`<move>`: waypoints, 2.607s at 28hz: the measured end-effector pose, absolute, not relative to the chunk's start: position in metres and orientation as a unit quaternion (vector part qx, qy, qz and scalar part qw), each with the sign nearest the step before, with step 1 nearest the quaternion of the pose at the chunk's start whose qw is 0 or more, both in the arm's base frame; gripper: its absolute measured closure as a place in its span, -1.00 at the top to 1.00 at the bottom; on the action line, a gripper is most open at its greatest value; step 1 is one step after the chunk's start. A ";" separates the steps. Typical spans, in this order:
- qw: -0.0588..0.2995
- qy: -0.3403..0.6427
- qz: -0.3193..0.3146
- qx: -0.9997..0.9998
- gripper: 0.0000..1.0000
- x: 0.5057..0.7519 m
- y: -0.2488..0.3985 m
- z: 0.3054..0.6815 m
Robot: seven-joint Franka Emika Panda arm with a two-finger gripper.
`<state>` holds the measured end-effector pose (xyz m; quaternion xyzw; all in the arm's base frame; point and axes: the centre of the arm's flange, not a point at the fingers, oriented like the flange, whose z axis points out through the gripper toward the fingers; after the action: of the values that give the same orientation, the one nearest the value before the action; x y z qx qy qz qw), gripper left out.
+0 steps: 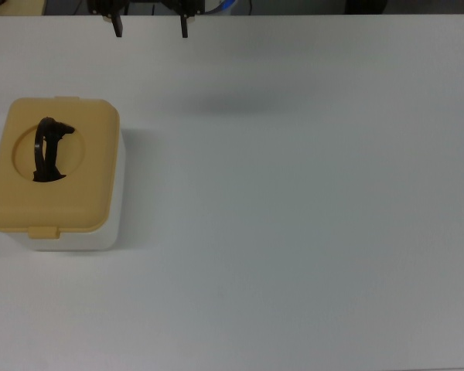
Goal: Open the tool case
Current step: 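Lower the gripper onto the black handle of the tan lid, then close the gripper around the black lid handle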
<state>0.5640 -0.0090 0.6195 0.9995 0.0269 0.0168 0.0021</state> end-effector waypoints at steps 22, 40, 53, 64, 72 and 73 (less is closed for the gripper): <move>0.026 0.015 0.031 0.999 1.00 0.591 -0.044 0.594; 0.058 0.007 0.088 0.994 1.00 0.640 -0.165 0.521; 0.068 0.016 0.108 0.992 0.94 0.658 -0.176 0.499; 0.061 0.021 0.086 0.994 0.75 0.652 -0.172 0.499; 0.050 0.025 0.049 0.997 0.73 0.641 -0.165 0.502; 0.050 0.025 0.048 0.997 0.73 0.640 -0.165 0.503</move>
<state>0.6403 -0.1649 0.5033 0.9973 0.0248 0.0481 0.0501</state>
